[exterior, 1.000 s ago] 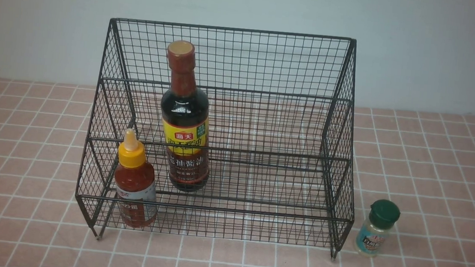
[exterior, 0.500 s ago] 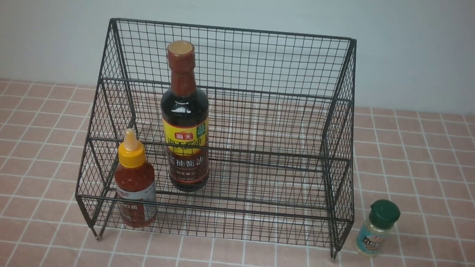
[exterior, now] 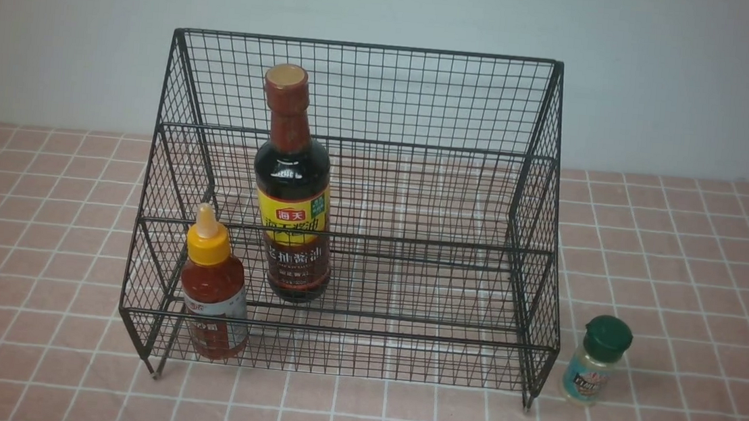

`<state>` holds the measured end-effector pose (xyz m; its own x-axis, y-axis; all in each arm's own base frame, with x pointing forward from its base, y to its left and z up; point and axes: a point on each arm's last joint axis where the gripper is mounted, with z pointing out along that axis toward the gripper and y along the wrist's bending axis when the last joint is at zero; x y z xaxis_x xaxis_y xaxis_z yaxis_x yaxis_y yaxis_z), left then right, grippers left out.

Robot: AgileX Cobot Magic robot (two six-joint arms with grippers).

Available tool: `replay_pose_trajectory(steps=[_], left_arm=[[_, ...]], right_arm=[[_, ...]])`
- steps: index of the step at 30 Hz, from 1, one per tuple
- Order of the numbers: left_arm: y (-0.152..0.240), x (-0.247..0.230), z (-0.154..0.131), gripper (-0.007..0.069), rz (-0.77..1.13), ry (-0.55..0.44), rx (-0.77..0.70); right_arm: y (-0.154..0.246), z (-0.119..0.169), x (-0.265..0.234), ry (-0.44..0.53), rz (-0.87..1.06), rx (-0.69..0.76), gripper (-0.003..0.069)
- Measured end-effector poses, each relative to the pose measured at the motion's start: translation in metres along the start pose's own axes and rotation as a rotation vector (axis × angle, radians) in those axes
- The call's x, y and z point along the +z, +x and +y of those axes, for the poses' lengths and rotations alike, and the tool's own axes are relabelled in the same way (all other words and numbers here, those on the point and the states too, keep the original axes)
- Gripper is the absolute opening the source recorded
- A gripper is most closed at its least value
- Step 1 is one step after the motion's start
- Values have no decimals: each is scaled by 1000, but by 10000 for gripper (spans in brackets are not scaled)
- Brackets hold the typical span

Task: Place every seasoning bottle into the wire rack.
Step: Use the right arm to grab the condiment bottle closest to it

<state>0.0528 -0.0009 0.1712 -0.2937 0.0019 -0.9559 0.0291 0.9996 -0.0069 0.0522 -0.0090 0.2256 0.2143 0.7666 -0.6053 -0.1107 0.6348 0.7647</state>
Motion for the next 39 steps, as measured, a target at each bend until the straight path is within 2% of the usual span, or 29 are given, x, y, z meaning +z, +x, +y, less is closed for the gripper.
replay_pose_trajectory(steps=[1,2,3,4,6,10,13,16,24,30,34,38,39], left_arm=[[0,0,0,-7,0,0,0],[0,0,0,-7,0,0,0],[0,0,0,-7,0,0,0],[0,0,0,-7,0,0,0],[0,0,0,-7,0,0,0],[0,0,0,-7,2,0,0],[0,0,0,-7,2,0,0],[0,0,0,-7,3,-1,1],[0,0,0,-7,3,-1,1],[0,0,0,-7,4,-1,1],[0,0,0,-7,4,-1,1],[0,0,0,-7,4,-1,1],[0,0,0,-7,4,-1,1]], right_arm=[[-10,18,1,-49,19,-69,-14],[-10,20,1,-54,31,-86,-14],[-20,41,6,-78,84,-170,-14],[-23,48,7,-78,114,-202,-14],[-29,68,19,-59,255,-324,-14],[-28,85,50,46,584,-490,-14],[-21,86,77,127,843,-591,-14],[-16,87,111,174,1016,-657,-14],[6,80,176,217,1220,-664,-11],[35,77,189,183,1333,-743,-2],[62,72,196,191,1382,-793,57],[80,68,202,173,1407,-832,169],[86,67,205,165,1404,-840,227]])
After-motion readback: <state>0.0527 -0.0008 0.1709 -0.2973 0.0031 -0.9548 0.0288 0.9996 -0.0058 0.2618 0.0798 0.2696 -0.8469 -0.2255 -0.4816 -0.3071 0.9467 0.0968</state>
